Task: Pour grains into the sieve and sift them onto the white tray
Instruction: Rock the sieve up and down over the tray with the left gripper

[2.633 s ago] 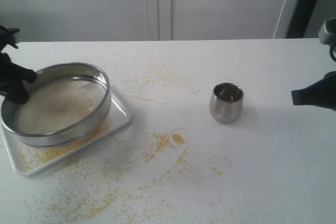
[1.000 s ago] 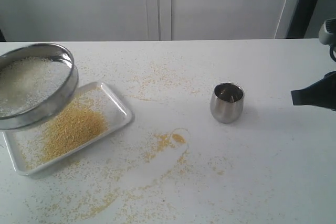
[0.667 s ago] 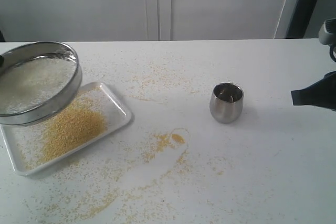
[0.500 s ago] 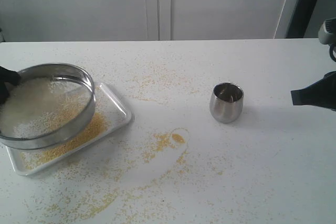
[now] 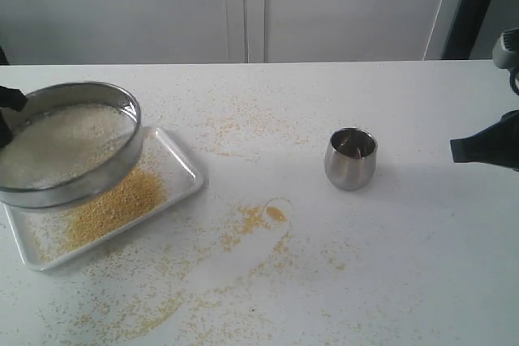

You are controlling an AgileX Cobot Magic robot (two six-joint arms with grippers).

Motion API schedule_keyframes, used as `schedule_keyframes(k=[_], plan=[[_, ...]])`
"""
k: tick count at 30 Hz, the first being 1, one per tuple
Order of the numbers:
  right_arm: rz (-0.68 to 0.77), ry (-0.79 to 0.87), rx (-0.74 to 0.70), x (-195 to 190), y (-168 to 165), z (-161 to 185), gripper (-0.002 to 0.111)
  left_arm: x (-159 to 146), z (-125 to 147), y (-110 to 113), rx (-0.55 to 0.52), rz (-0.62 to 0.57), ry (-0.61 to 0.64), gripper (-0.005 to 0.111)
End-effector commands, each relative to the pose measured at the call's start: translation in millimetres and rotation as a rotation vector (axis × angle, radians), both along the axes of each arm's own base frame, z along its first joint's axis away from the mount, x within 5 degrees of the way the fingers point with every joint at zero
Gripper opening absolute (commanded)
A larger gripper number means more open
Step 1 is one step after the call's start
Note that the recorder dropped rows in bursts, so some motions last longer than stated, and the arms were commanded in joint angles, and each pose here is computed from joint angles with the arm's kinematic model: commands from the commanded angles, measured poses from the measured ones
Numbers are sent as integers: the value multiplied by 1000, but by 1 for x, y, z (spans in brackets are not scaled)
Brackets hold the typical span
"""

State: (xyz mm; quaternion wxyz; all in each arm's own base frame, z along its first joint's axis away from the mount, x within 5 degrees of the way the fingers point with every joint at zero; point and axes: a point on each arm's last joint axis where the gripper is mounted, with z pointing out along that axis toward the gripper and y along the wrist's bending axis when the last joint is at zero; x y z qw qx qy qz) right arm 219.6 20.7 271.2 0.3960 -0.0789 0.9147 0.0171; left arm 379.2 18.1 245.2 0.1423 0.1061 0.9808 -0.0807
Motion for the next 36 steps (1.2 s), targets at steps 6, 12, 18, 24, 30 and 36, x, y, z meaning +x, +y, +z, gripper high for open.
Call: schedule_keyframes(k=[6, 12, 18, 24, 30, 36], plan=[[-2, -12, -3, -1, -1, 1, 0, -3, 11, -2, -68, 38, -49, 0], [-2, -12, -3, -1, -1, 1, 0, -9, 6, -29, 30, -47, -197, 0], [-2, -12, -3, -1, -1, 1, 0, -10, 20, 16, 3, 80, -85, 0], [-2, -12, -3, -1, -1, 1, 0, -25, 28, -46, -109, -275, -199, 0], [-2, -12, -3, -1, -1, 1, 0, -22, 21, 42, 185, 283, -104, 0], [-2, -14, -3, 0, -1, 1, 0, -19, 31, -33, -224, -183, -196, 0]])
